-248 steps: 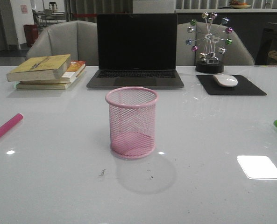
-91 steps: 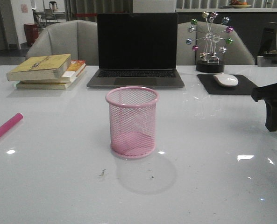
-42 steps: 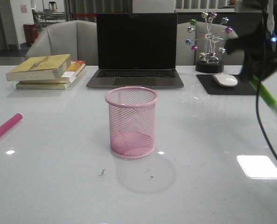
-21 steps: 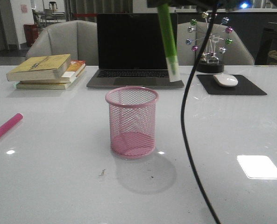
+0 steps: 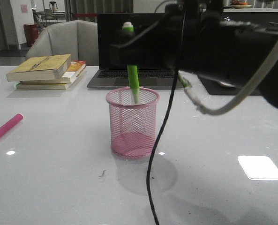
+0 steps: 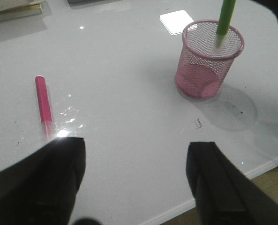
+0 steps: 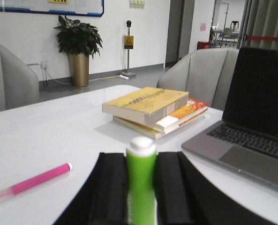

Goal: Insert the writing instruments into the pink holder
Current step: 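Carry the green marker over the pink holder and lower it in, then open the right gripper and withdraw it from the holder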

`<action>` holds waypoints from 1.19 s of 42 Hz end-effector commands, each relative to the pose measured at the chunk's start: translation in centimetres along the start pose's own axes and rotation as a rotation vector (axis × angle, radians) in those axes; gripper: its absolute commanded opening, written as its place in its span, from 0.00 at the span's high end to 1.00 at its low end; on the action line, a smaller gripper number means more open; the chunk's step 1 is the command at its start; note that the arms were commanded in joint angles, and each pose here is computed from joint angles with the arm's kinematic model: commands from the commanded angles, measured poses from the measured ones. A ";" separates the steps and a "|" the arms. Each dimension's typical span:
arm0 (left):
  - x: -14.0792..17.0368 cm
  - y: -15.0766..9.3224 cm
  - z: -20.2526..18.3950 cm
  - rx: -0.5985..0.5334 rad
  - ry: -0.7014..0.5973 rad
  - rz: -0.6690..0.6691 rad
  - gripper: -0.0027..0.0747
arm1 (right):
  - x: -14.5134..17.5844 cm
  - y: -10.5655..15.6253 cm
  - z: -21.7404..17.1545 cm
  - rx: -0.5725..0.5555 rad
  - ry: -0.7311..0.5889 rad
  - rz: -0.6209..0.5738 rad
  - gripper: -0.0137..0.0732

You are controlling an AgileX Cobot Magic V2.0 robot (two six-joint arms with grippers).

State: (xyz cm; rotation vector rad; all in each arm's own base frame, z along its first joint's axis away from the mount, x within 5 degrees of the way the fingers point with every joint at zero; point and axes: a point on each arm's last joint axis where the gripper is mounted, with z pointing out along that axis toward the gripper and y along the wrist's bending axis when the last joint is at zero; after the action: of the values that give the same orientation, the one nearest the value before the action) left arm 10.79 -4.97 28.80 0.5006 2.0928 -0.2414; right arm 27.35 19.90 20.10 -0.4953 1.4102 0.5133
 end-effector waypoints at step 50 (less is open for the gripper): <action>-1.6 -0.1 -0.4 0.006 -0.097 -0.006 0.31 | -15.2 -0.2 -14.4 0.034 0.591 -0.008 0.28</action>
State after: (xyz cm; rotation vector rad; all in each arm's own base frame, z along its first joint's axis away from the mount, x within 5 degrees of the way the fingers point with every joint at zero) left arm 10.79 -4.97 28.80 0.5006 2.0928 -0.2414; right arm 15.92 11.19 31.88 -0.6789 2.0316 0.3286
